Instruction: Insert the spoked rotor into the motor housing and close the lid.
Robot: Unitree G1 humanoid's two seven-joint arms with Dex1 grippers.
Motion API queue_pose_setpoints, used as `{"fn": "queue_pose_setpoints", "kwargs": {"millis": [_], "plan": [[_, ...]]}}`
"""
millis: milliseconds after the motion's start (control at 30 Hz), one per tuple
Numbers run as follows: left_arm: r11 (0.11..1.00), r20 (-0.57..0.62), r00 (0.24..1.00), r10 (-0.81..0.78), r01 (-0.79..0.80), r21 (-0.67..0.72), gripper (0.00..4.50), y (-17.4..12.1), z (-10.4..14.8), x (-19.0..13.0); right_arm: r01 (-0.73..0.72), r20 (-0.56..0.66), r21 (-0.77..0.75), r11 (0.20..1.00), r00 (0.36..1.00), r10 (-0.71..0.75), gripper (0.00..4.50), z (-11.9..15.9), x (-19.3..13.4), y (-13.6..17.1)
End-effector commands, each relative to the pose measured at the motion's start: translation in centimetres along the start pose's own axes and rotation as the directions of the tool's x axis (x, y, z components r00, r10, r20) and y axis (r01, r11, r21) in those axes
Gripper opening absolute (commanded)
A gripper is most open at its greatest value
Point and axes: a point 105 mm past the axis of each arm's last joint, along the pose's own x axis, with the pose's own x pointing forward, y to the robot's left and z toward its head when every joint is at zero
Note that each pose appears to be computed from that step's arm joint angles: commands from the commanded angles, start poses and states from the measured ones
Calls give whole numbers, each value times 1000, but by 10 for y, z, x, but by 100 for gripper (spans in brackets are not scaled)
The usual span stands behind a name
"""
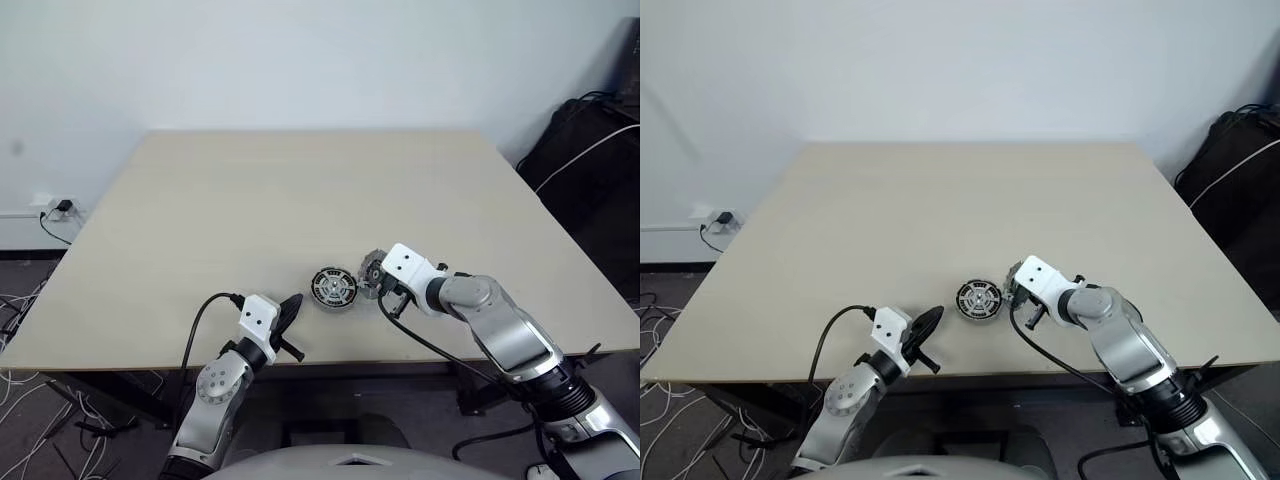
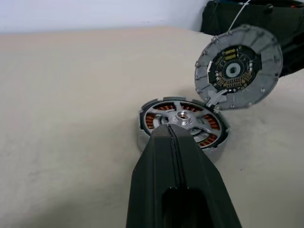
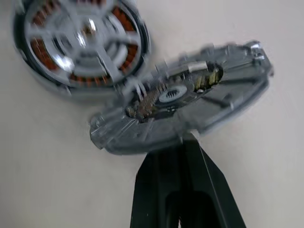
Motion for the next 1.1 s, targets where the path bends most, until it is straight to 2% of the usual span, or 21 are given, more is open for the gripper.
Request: {"fn": "queue_pose_setpoints", "kwargs": {"millis": [33, 467, 867, 1100], "plan": [[1000, 42, 999, 3, -4, 17, 0, 3, 8, 1, 8, 93, 9, 1000, 996, -8, 4, 18, -6, -8], [1000, 51, 999, 3, -4, 26, 0, 4, 16, 0, -53, 173, 26, 998, 984, 48, 4, 34, 2, 4], [1000, 47, 999, -9, 8, 23, 0, 0, 17, 4, -141, 219, 48, 989, 967, 128, 4, 53, 28, 27], [1000, 51, 999, -9, 8, 26, 0, -2, 21, 3, -179, 193, 112, 978, 969, 155, 4, 48, 49, 39]]}}
